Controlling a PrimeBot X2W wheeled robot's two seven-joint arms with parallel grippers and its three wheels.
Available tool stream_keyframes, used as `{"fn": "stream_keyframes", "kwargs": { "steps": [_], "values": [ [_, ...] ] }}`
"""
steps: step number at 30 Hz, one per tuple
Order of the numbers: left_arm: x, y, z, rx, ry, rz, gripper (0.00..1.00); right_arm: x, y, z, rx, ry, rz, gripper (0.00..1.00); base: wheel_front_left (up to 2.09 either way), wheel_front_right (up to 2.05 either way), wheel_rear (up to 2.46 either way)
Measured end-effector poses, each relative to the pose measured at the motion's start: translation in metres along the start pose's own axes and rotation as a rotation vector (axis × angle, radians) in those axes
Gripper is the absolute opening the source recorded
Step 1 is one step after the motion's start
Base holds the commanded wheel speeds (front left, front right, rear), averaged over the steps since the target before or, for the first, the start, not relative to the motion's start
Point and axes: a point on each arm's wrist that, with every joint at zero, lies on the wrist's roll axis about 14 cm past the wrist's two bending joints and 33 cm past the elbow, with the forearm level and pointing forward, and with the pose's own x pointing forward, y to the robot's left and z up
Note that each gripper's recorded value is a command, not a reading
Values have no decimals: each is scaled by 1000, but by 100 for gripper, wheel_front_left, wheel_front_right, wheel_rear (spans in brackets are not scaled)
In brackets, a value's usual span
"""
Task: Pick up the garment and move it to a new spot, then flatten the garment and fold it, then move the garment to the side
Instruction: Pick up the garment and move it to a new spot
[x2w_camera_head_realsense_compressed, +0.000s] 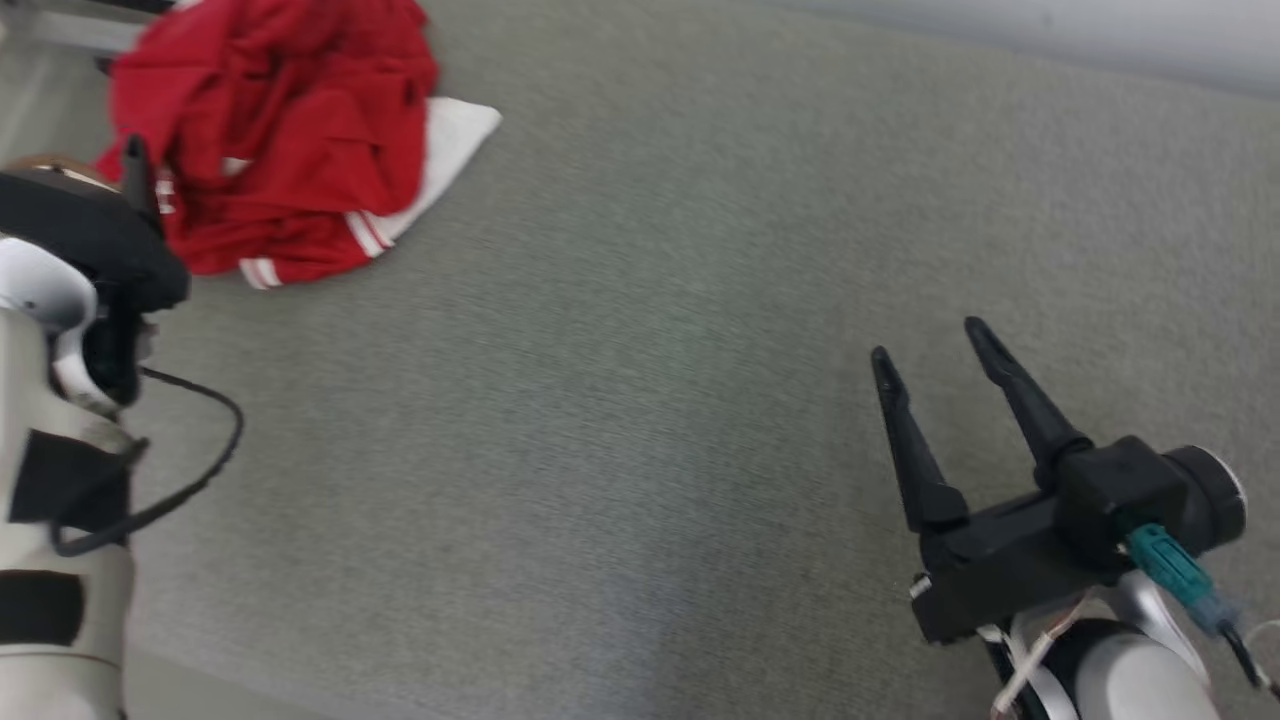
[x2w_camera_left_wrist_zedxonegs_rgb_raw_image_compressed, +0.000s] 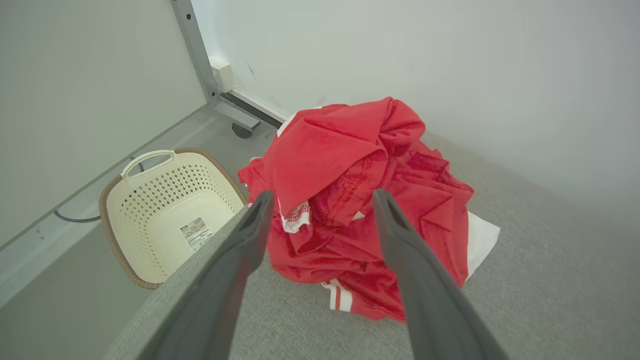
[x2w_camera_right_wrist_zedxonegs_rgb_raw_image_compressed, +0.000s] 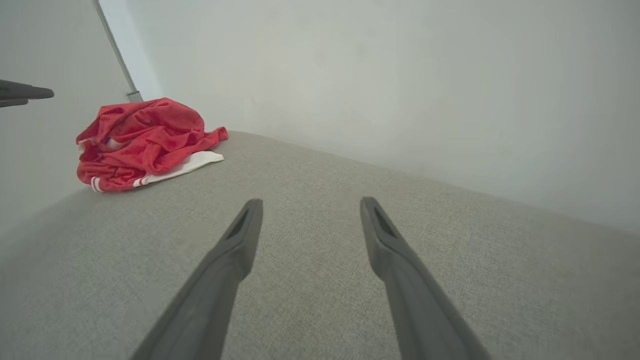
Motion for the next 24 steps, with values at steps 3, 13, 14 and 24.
{"fn": "stream_keyframes", "kwargs": {
  "steps": [3, 13, 14, 24],
  "values": [
    [20, -5, -11, 9, 35, 7, 100, -14, -23, -5, -8, 25, -58, 100, 0, 0, 0],
    [73, -26, -46, 57, 79, 50, 100, -55, -78, -36, -23, 162, -214, 100, 0, 0, 0],
    [78, -28, -49, 59, 85, 57, 100, -57, -79, -41, -13, 179, -216, 100, 0, 0, 0],
    [97, -26, -79, 50, 96, 124, 0, -67, -90, -65, 2, 251, -248, 100, 0, 0, 0]
  ]
}}
